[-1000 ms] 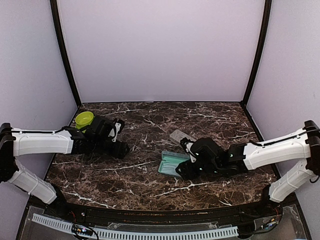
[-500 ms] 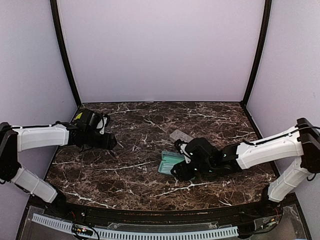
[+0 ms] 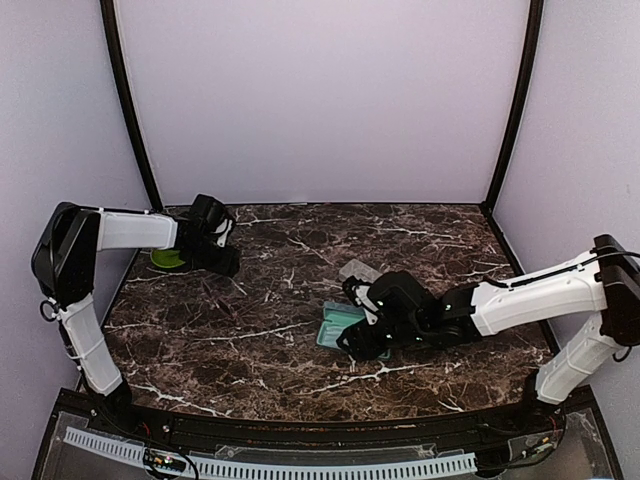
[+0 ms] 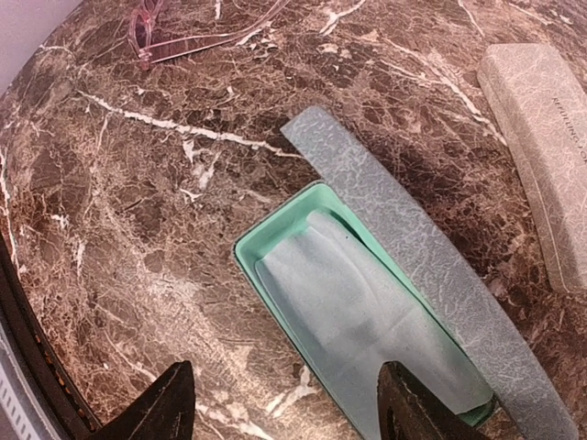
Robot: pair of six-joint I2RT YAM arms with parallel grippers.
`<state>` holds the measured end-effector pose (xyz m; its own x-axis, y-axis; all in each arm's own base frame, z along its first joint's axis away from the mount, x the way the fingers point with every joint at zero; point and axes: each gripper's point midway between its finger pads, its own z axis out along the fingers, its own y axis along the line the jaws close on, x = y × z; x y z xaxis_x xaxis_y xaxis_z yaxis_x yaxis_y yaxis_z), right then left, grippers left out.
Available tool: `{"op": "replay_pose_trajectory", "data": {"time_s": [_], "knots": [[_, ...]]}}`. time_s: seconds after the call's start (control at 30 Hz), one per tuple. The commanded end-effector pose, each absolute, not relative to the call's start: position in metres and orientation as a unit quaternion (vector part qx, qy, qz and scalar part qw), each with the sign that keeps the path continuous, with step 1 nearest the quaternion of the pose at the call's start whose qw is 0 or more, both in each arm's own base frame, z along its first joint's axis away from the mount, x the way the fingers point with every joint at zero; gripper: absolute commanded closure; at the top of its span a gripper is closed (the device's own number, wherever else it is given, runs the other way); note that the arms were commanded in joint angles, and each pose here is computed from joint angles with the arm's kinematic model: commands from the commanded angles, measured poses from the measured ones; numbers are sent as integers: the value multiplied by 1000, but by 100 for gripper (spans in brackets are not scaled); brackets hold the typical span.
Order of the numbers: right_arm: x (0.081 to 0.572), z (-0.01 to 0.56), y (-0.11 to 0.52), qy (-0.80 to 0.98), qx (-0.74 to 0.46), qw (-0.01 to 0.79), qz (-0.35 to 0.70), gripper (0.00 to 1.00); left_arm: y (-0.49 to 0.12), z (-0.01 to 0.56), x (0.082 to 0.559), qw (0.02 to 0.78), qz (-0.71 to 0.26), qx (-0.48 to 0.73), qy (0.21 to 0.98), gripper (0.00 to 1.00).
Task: Organize the sunglasses
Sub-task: Pick up the sunglasses from the center of the board.
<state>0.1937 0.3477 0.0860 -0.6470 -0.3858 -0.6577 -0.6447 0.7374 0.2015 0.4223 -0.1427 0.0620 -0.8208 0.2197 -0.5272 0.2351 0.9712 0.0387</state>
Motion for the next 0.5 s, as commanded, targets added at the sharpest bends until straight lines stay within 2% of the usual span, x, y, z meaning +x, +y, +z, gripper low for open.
{"op": "replay_pose_trajectory", "data": {"time_s": [0.0, 0.17, 0.47], "knots": [[199, 107, 343, 875, -281, 320, 230, 31, -135, 47, 421, 223, 9, 149, 963, 31], [198, 107, 340, 875, -277, 320, 235, 31, -134, 38, 422, 194, -1, 158, 968, 33], [199, 102, 342, 877, -280, 314, 234, 31, -133, 34, 404, 157, -17, 155, 975, 50]]}}
